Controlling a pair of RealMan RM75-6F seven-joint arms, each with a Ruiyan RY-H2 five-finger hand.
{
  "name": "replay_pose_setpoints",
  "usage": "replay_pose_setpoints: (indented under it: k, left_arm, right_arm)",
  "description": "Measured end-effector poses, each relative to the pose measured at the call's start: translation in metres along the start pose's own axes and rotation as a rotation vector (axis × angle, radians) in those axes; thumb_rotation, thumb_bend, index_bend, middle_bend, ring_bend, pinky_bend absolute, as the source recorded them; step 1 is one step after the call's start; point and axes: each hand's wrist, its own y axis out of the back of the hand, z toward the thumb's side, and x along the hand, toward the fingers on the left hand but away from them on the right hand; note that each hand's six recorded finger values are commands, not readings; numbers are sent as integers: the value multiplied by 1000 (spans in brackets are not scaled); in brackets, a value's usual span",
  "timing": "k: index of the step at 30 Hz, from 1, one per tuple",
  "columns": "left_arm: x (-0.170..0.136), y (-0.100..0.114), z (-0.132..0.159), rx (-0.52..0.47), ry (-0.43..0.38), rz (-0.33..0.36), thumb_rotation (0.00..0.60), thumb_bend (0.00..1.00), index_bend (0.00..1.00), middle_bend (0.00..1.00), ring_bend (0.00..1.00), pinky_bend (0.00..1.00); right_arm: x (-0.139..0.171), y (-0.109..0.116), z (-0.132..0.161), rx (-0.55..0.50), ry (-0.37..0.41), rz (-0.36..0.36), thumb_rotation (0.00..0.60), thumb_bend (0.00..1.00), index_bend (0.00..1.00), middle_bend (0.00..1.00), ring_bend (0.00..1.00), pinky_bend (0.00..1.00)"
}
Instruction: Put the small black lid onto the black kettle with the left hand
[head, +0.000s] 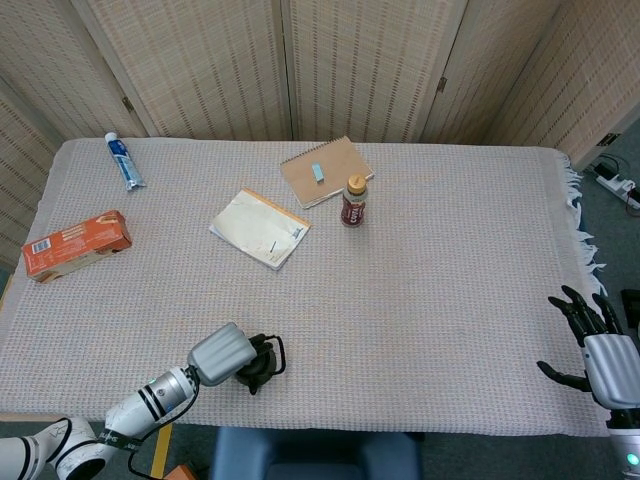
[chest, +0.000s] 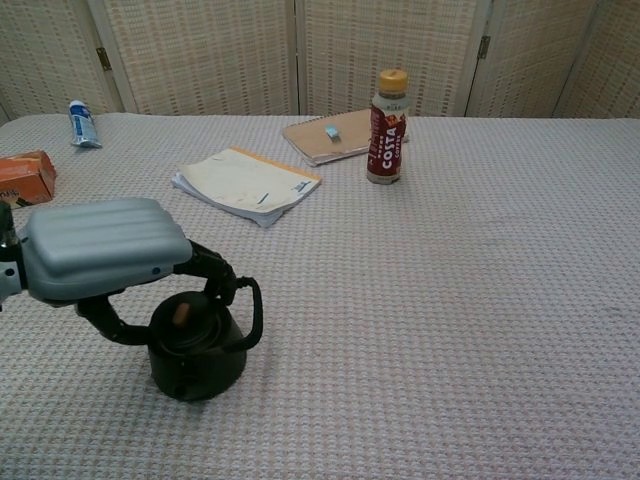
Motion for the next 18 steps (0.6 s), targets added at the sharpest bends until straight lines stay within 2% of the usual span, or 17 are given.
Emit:
replay_pose_setpoints:
  k: [18]
  left_arm:
    - [-2, 4, 5, 2, 2, -6, 600, 229, 110, 232, 815, 903]
  right_arm:
    - [-2, 0, -2, -2, 1, 0, 600, 0, 139, 94, 197, 3]
